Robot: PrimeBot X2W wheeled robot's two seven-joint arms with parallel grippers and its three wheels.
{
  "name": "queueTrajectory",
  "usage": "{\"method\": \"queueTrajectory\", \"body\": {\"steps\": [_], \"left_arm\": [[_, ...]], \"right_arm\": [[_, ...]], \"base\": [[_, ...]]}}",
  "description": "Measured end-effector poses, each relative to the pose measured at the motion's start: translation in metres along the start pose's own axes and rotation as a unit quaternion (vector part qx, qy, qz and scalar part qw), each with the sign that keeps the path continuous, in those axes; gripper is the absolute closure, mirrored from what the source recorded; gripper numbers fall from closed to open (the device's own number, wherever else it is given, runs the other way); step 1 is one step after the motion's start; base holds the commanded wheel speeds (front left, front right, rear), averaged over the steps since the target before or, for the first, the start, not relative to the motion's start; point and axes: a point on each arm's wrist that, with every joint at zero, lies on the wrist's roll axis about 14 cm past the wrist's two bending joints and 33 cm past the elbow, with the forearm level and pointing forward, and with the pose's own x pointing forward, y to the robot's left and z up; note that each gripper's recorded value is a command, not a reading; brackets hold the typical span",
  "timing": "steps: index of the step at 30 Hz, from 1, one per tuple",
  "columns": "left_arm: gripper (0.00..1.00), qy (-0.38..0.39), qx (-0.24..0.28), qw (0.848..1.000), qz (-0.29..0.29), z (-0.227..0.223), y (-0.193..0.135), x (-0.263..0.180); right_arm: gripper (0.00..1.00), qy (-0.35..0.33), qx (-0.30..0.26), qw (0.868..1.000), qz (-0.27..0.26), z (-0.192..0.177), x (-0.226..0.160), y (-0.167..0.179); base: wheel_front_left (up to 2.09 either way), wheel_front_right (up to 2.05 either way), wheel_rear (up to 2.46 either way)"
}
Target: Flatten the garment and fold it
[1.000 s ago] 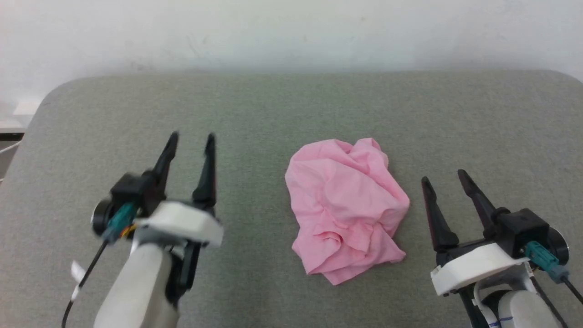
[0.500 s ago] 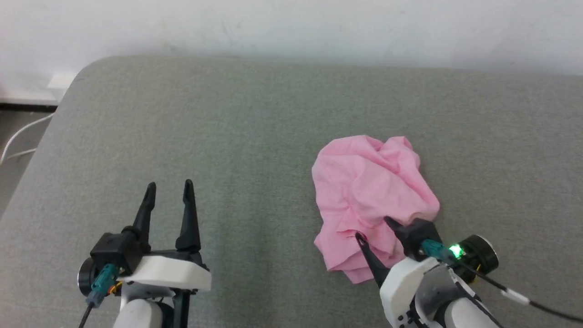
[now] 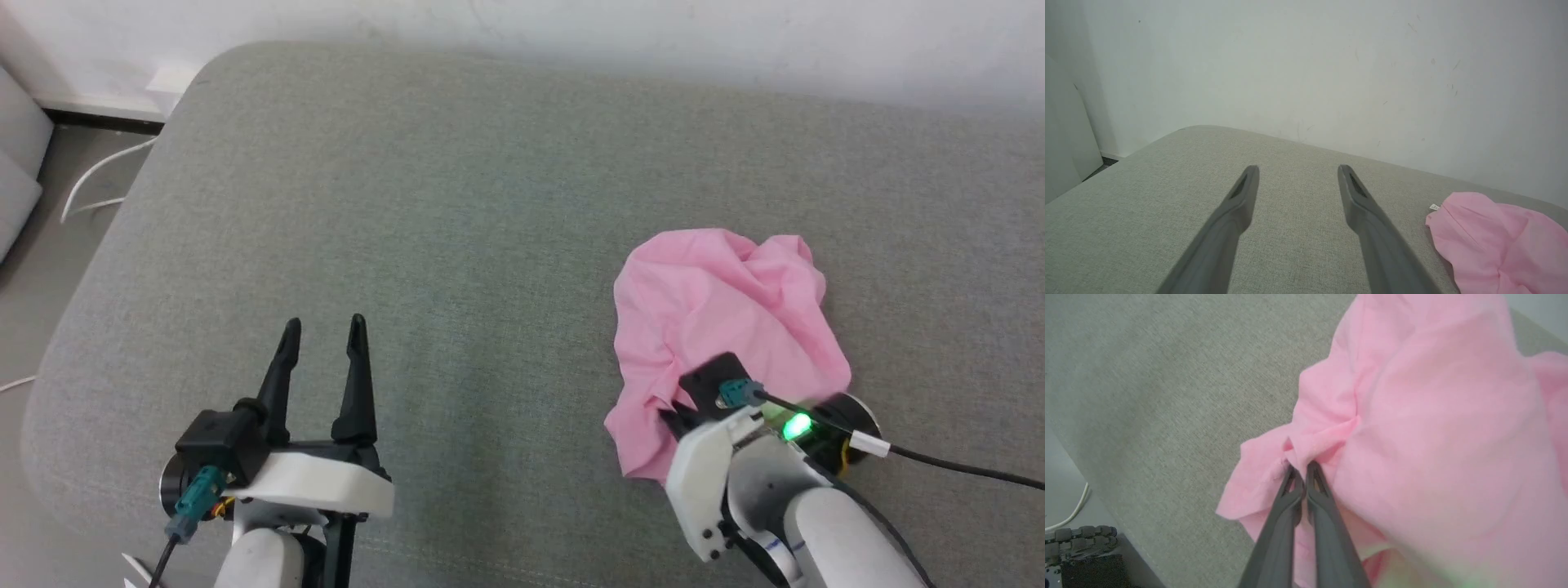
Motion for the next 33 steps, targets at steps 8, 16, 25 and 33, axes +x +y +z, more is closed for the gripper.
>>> {"method": "queueTrajectory", "body": {"steps": [8, 16, 25, 33], "left_arm": [[0.00, -0.006, -0.001, 1.000, -0.005, 0.004, -0.001, -0.001], [0.00, -0.009, -0.002, 1.000, -0.020, 0.006, -0.010, 0.000], [0.00, -0.005, -0.008, 0.999, -0.031, 0.003, -0.017, 0.000], [0.00, 0.011, -0.009, 0.999, -0.042, -0.009, -0.023, 0.007]], "right_arm": [[1.00, -0.186, -0.024, 0.981, 0.058, 0.116, -0.019, 0.037], [1.00, -0.351, -0.036, 0.935, 0.044, 0.221, -0.064, 0.019], [1.00, -0.268, 0.080, 0.942, -0.183, 0.141, -0.073, -0.141], [1.00, -0.092, 0.195, 0.916, -0.338, -0.014, -0.094, -0.230]], "base": [[0.00, 0.00, 0.00], [0.00, 0.00, 0.00], [0.00, 0.00, 0.00], [0.00, 0.00, 0.00]]}}
